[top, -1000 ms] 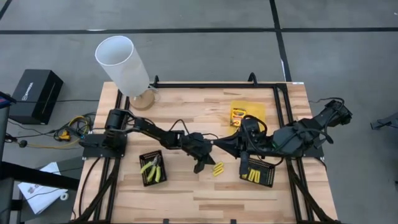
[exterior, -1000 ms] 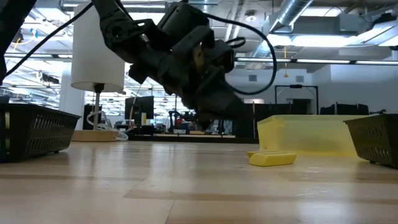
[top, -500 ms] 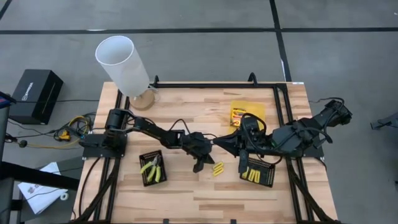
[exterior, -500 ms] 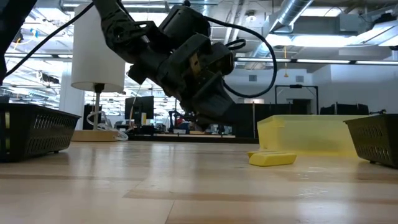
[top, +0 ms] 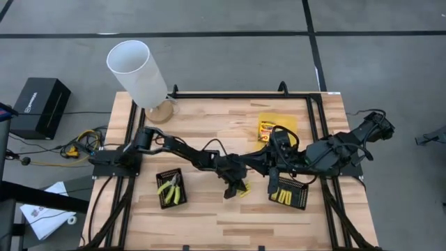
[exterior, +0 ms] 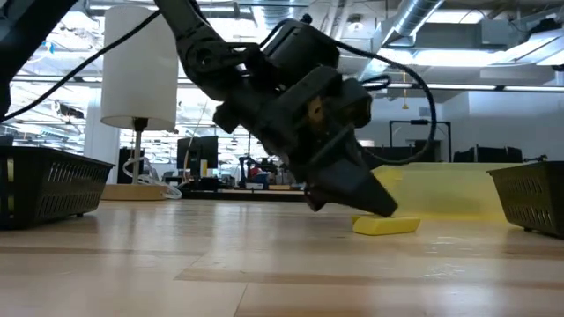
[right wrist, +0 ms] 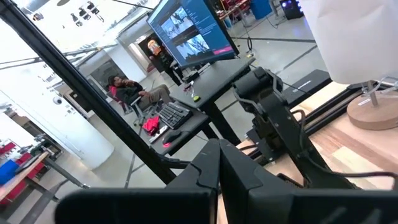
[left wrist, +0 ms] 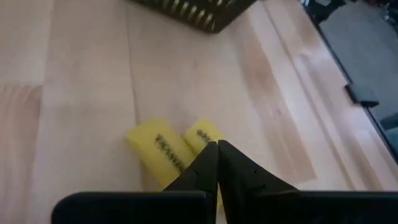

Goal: Pick & Place School Supplies
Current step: Put the eraser into the right black bin

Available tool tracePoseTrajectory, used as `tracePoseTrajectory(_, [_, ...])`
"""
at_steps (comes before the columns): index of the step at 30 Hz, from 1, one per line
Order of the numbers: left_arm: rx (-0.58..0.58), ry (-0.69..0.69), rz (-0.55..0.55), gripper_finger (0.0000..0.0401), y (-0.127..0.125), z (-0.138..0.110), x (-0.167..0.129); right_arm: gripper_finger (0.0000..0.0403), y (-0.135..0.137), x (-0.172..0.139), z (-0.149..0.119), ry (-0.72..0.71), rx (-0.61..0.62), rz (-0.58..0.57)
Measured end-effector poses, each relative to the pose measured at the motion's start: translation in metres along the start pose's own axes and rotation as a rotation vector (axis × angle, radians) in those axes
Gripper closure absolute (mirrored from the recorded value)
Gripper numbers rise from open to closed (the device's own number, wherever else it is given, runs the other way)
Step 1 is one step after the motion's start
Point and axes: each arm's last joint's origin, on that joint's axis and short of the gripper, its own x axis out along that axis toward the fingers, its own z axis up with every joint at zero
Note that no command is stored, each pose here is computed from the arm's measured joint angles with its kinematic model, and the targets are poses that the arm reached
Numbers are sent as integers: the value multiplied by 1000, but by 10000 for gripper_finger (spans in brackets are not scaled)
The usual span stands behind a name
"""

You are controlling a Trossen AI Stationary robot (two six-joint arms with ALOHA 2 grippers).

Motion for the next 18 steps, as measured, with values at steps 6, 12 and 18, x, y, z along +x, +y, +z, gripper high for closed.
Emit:
tracePoseTrajectory(6, [-3,-1,11,400,7,3,-1,403,6,-5,-4,14,10,26])
tracePoseTrajectory(12, [-5,-25,37,400,16,16,-17,403,7,-6,-5,18,7,28])
tracePoseTrajectory(18, [13,11,52,400,20,15,-21,403,7,-6,-5,17,0,27])
